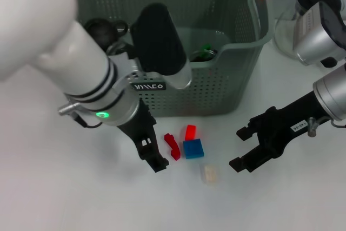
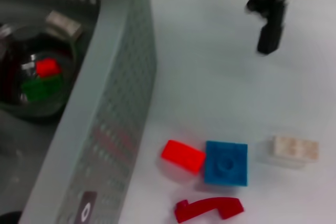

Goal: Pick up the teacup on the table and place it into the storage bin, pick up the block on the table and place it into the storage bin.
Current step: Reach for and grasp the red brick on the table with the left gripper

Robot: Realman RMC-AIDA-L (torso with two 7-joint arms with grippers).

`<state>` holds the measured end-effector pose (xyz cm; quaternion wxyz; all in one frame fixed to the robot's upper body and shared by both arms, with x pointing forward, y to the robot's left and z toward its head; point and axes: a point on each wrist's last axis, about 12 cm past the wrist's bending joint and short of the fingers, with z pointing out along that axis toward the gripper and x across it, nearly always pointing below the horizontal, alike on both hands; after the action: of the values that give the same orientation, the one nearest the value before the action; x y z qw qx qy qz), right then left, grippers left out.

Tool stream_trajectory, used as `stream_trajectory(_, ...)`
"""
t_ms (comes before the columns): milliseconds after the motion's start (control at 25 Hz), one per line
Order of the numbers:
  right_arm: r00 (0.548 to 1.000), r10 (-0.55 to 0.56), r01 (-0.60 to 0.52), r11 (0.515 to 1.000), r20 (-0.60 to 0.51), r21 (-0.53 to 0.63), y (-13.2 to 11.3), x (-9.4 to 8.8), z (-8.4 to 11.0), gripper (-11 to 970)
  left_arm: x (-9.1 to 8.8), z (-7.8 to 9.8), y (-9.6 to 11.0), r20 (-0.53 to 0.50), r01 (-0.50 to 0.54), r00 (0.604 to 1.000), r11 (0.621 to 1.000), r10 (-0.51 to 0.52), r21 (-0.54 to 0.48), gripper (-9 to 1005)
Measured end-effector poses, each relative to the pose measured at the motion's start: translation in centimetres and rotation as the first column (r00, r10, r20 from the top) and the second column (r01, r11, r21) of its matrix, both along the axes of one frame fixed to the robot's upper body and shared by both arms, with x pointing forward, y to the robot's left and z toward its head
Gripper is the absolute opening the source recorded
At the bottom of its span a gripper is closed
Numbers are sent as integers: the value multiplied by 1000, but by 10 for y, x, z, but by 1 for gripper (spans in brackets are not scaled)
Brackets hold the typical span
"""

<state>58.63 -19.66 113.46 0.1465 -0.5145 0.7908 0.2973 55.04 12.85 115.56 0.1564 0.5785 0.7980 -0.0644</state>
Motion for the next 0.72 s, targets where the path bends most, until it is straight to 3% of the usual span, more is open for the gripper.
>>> stream_trajectory(240, 1000, 0, 0, 1000, -1, -1, 0, 0, 0, 944, 9, -15, -9, -14, -19, 1000, 999, 20, 27, 961)
stream_trajectory(720, 1000, -5, 5, 1000, -3, 0, -1, 0, 0, 942, 14, -26, -26, -4, -31, 999, 997, 31, 65, 959)
